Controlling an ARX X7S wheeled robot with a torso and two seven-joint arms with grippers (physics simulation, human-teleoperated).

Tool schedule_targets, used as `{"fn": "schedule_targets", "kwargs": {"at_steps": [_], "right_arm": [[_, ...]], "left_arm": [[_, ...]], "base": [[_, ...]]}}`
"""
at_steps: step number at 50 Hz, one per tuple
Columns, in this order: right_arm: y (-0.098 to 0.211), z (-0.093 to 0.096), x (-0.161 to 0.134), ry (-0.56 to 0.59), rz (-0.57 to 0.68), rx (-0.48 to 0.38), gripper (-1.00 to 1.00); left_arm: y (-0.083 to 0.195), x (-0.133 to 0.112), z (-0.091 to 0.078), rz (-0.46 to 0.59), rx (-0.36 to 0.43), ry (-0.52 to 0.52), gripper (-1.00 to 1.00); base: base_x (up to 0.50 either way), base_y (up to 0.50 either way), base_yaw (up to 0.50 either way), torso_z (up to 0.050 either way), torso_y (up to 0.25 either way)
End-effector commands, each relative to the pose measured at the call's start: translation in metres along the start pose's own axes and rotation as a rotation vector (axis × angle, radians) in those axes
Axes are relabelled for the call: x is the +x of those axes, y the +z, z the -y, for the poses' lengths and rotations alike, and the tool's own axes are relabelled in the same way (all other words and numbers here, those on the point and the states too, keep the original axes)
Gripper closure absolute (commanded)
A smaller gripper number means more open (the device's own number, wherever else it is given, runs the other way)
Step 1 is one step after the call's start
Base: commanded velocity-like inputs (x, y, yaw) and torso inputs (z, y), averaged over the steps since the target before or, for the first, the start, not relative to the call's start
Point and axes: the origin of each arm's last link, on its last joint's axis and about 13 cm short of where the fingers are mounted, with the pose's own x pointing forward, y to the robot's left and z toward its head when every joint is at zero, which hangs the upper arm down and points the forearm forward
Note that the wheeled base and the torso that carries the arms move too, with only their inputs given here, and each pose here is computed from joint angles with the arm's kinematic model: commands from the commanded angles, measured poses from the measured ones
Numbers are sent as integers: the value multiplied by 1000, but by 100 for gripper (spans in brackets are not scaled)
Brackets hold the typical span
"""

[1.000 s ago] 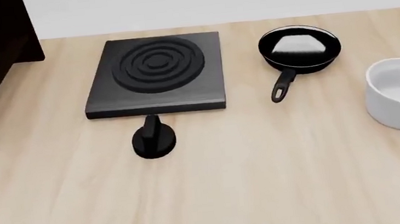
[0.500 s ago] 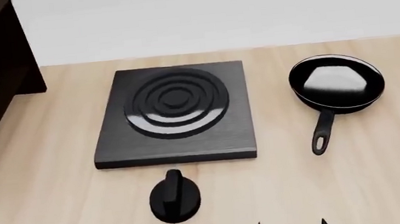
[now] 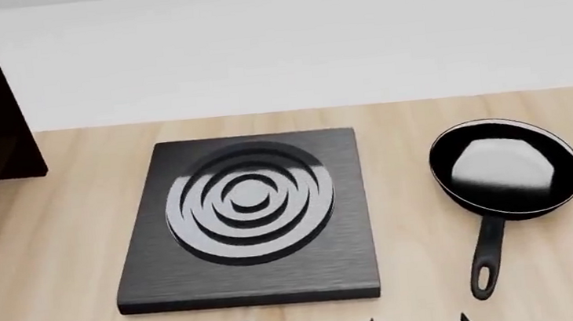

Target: Put the frying pan on the cabinet shelf.

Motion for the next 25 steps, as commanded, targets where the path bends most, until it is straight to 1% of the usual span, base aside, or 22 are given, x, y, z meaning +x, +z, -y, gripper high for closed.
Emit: {"fn": "schedule_targets", "kwargs": {"at_steps": [1,8,16,18,19,21,22,23,25], "right_arm": [[-2,0,0,-7,-6,-4,-100],[-1,-1,0,-3,-9,-12,-100],[-1,0,0,-8,-10,-10,-100],[-1,0,0,-9,-11,-10,-100],[-1,0,0,-8,-10,-9,-100],[-1,0,0,-14,-14,-4,-100],[-1,0,0,-15,-15,5,-100],[-1,0,0,-15,-17,11,-100],[-2,0,0,-13,-18,10,-100]], "left_arm": [[-2,0,0,-4,-2,2,-100],[1,1,0,-16,-2,15,-100],[2,1,0,-24,-17,28,-100],[2,0,0,-16,-7,21,-100],[2,0,0,1,-31,19,-100],[1,0,-1,-15,-17,26,-100],[0,0,0,-44,16,13,-100],[0,0,1,-27,9,9,-100],[2,-1,2,-28,10,4,-100]], "base": [[500,47,0,0,0],[500,50,0,0,0],[500,148,0,0,0],[500,150,0,0,0],[500,152,0,0,0],[500,150,0,0,0],[402,148,0,0,0],[336,113,0,0,0],[277,94,0,0,0]]}}
